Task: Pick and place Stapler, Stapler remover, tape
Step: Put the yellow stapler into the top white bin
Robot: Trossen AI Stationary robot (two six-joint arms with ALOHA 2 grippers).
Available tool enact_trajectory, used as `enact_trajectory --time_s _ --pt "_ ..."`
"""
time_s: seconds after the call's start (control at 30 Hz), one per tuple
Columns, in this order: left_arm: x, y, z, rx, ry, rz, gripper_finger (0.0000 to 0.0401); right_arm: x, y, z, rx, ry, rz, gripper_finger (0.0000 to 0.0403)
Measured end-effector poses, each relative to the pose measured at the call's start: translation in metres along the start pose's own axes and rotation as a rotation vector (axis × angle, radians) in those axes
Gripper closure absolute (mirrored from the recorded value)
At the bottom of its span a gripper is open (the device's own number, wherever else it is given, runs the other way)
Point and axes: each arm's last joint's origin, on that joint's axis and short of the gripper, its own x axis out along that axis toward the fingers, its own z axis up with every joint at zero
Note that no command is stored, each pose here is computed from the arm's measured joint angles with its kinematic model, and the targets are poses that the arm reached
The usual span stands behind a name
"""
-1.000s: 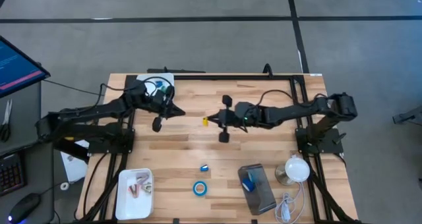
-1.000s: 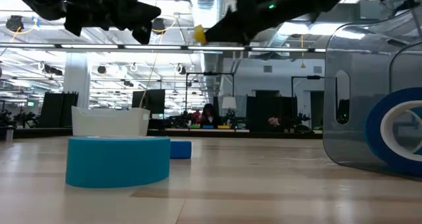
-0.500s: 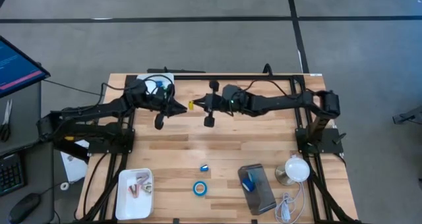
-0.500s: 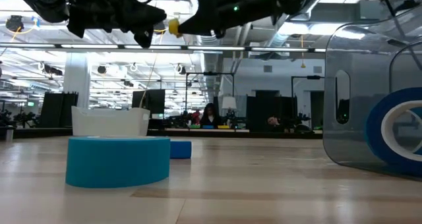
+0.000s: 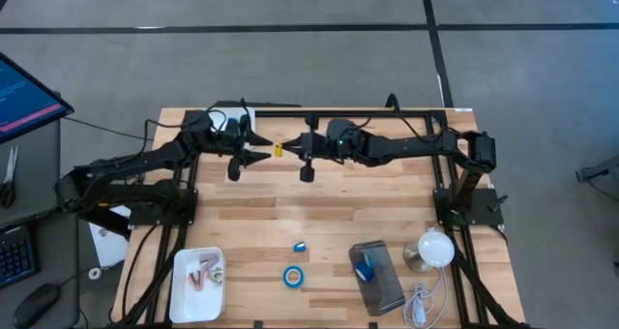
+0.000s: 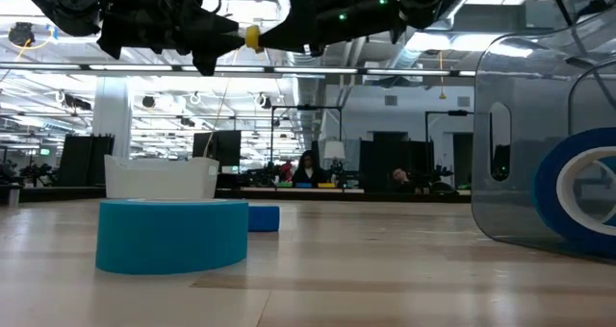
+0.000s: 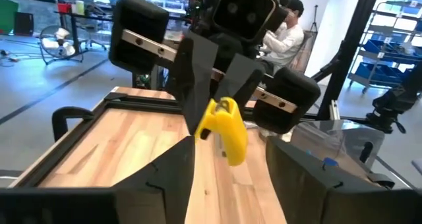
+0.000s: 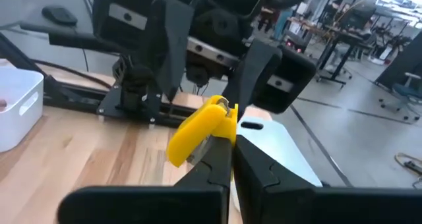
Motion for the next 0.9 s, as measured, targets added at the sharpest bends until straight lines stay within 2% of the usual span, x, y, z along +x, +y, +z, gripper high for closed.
enact_trajectory --time_s 0.47,0.7,0.9 --pt "0.001 -0.001 0.0 -0.007 0.0 -0.007 0.0219 -0.001 -0.009 0.004 -0.009 -0.063 -0.008 0.0403" --pt "0.001 -0.001 0.0 -0.008 -0.002 -0.008 0.0223 0.0 -0.011 0.015 -0.013 -0.106 0.005 0.0403" --pt "0.001 -0.001 0.002 -0.006 -0.014 -0.009 0.0225 0.0 -0.011 0.015 -0.01 -0.093 0.009 0.0403"
